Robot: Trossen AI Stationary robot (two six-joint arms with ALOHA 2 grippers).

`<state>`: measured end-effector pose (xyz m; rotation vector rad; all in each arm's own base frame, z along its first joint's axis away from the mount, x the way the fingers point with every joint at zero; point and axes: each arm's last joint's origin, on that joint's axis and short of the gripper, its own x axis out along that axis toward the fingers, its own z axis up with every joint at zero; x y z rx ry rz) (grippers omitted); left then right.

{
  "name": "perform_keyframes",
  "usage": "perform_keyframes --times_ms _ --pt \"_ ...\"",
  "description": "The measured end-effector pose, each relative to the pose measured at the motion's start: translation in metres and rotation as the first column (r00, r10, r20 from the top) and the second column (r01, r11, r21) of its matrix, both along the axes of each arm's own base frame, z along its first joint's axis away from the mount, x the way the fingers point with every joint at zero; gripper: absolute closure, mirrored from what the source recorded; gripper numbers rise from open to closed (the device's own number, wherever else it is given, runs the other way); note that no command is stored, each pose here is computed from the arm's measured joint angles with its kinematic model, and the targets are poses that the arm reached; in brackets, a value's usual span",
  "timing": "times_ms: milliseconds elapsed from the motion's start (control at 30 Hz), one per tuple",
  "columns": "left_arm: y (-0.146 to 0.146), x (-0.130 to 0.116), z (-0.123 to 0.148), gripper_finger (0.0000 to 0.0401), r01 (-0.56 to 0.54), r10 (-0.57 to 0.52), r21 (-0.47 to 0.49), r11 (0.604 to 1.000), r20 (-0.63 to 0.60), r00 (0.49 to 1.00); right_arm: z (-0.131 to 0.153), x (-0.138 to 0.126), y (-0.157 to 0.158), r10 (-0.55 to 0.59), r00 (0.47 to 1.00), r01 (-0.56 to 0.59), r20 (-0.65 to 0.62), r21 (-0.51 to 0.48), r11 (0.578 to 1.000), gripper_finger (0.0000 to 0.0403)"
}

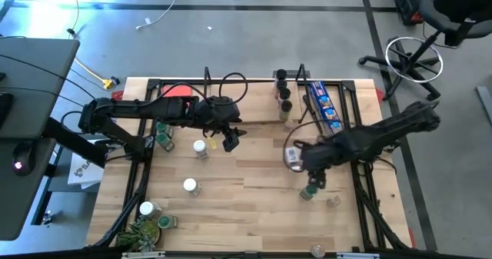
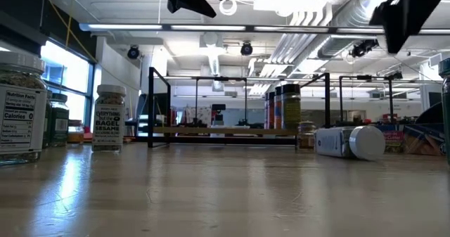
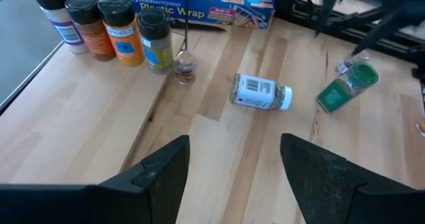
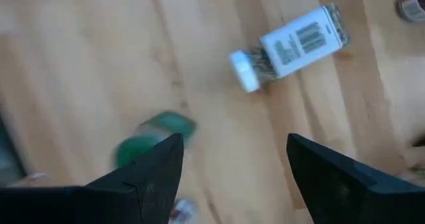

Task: Shelf spices
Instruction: Put the top left white seasoning bottle on the shelf

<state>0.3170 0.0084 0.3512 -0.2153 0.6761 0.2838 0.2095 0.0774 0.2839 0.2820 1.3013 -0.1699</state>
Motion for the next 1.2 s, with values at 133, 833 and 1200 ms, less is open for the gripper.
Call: perform_keyframes --times_ms 133,833,1200 --pt "0.000 0.000 0.000 0.0169 0.015 -0.015 0.017 1.000 -0.005 1.000 0.020 -0.021 0.014 0.090 0.987 -0.098 0.131 0.059 0.993 0.0141" --pt "-0.015 -0.056 -0.014 0.0169 -0.272 0.123 -0.291 0.917 -0.442 0.888 -0.004 -0.026 0.060 -0.227 0.972 0.226 0.069 0.019 0.974 0.0141" --pt "-0.029 -0.084 -0.050 0.0144 -0.082 -0.058 -0.167 0.983 -0.695 0.717 -0.003 -0.024 0.057 -0.191 0.971 0.203 0.147 -0.074 0.976 0.0141"
